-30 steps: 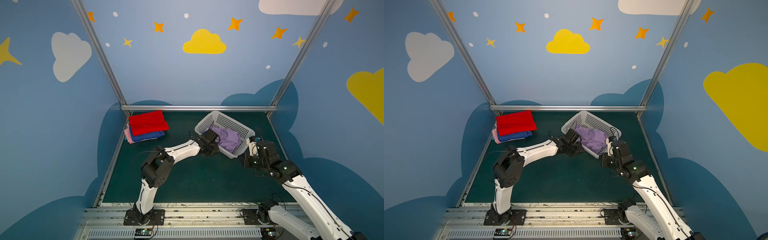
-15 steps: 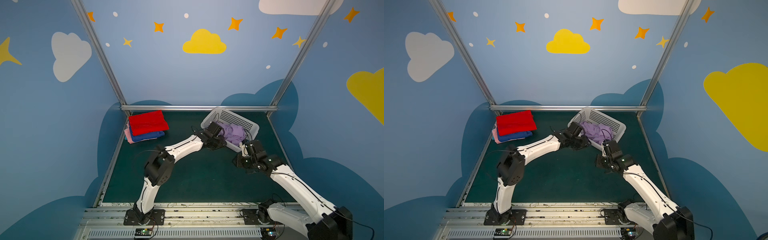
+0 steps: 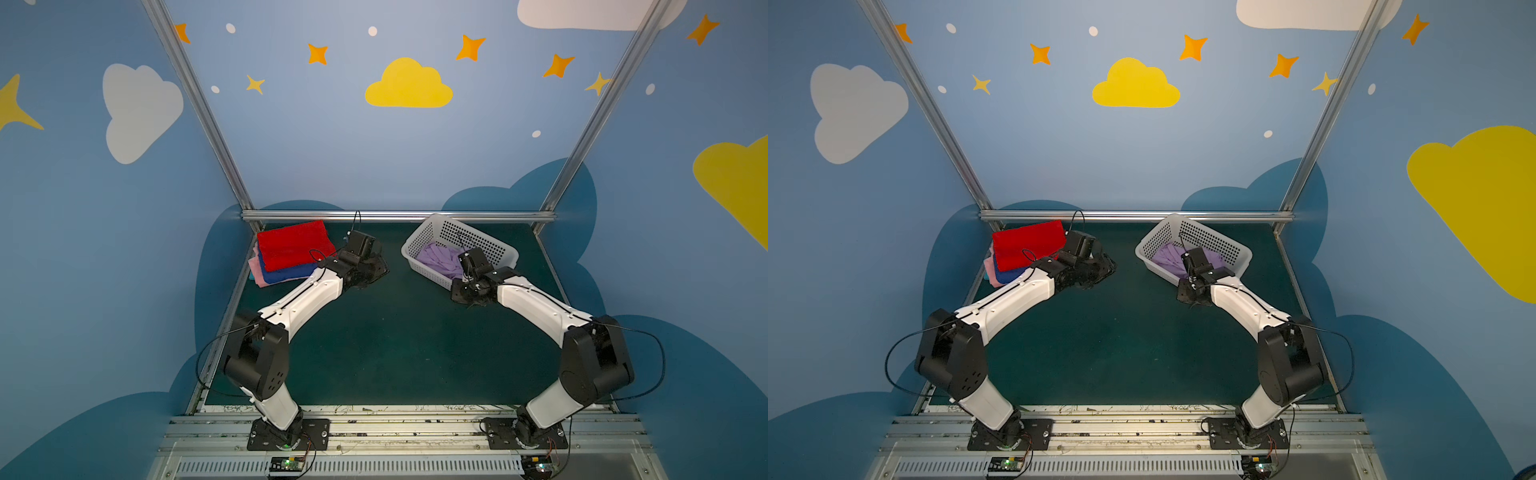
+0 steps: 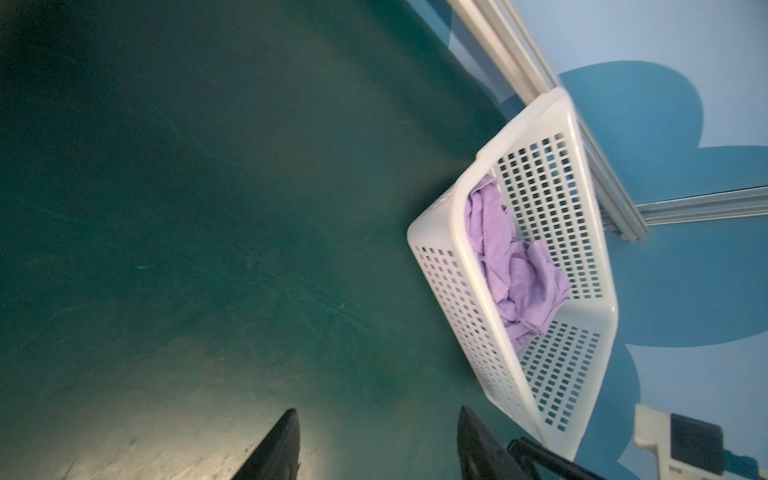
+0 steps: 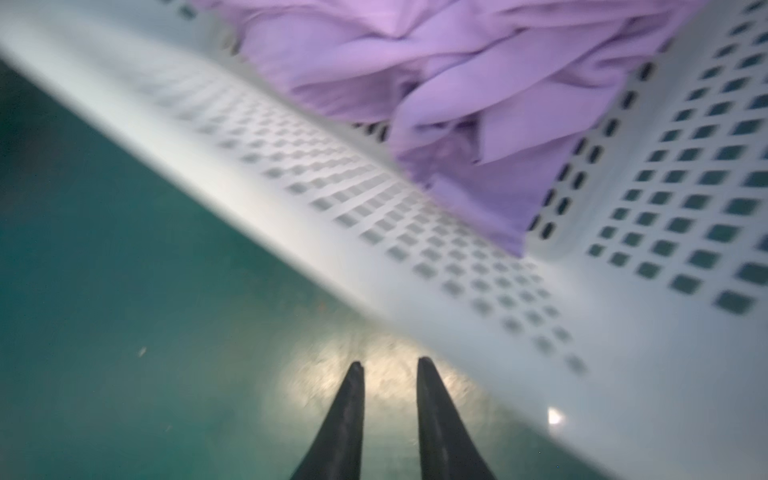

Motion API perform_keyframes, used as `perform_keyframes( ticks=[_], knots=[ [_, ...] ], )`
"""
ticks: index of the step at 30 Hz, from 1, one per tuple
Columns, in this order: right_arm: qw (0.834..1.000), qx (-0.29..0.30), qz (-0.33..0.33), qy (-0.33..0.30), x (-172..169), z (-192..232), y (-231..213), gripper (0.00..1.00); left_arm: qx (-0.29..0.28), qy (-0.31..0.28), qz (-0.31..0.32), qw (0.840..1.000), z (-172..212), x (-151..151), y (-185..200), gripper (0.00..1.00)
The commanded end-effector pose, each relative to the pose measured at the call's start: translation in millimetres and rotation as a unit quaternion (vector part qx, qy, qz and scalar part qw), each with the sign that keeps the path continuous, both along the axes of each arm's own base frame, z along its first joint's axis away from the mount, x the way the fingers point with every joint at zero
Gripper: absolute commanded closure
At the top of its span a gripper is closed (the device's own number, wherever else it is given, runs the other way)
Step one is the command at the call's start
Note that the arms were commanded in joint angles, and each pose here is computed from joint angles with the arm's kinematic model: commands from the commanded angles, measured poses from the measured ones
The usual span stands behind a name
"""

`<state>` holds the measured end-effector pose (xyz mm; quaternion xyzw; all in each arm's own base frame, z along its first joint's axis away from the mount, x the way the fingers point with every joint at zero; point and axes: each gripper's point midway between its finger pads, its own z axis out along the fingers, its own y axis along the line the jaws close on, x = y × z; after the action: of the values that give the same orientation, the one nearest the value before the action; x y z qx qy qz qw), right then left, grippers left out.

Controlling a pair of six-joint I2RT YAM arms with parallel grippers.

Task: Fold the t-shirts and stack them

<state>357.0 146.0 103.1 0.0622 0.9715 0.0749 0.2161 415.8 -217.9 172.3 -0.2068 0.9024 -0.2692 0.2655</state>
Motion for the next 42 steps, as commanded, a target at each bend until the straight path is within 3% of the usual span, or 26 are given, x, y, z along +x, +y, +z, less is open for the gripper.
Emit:
perform_keyframes(
  ticks=[1, 9, 11, 14, 18, 21, 24, 29, 33, 38, 42],
  knots=[
    [0.998, -0.022, -0.064, -0.018, 19.7, 5.8, -39.3, 0.70, -0.005, -0.013, -0.014, 1.000, 5.9, 15.9, -0.9, 0.37],
    [0.987, -0.034, -0.154, -0.029, 44.5, 10.4, -107.2, 0.60, -0.020, 0.009, -0.074, 0.997, -17.6, 73.7, -48.1, 0.35],
    [0.984, -0.004, -0.175, -0.028, 50.0, 13.2, -117.5, 0.57, -0.036, 0.019, -0.086, 0.995, -26.2, 86.4, -64.5, 0.36],
    [0.986, 0.063, -0.152, -0.026, 60.1, 29.1, -110.8, 0.56, -0.027, 0.022, -0.099, 0.994, -40.3, 99.5, -86.2, 0.40],
    [0.991, 0.060, -0.118, -0.029, 61.1, 47.5, -102.6, 0.53, 0.001, 0.033, -0.109, 0.993, -62.0, 110.2, -108.7, 0.44],
    [0.991, 0.059, -0.121, -0.016, 66.2, 41.1, -105.3, 0.48, -0.010, 0.045, -0.118, 0.992, -72.6, 112.7, -128.6, 0.45],
    [0.991, 0.057, -0.123, 0.009, 65.2, 35.1, -105.8, 0.50, -0.021, 0.040, -0.131, 0.990, -71.2, 110.5, -151.9, 0.45],
    [0.990, 0.071, -0.120, -0.018, 65.0, 52.6, -100.4, 0.50, -0.054, 0.025, -0.158, 0.986, -61.9, 101.7, -199.4, 0.44],
    [0.989, 0.052, -0.133, -0.043, 61.2, 75.1, -110.0, 0.43, -0.086, 0.020, -0.163, 0.983, -61.8, 104.0, -225.2, 0.44],
    [0.983, 0.011, -0.165, -0.073, 62.6, 83.7, -129.4, 0.19, -0.135, 0.013, -0.161, 0.978, -68.9, 112.7, -245.9, 0.43],
    [0.977, -0.023, -0.174, -0.121, 82.6, 82.1, -143.0, 0.14, -0.175, 0.004, -0.167, 0.970, -67.5, 116.7, -259.1, 0.43]
  ],
)
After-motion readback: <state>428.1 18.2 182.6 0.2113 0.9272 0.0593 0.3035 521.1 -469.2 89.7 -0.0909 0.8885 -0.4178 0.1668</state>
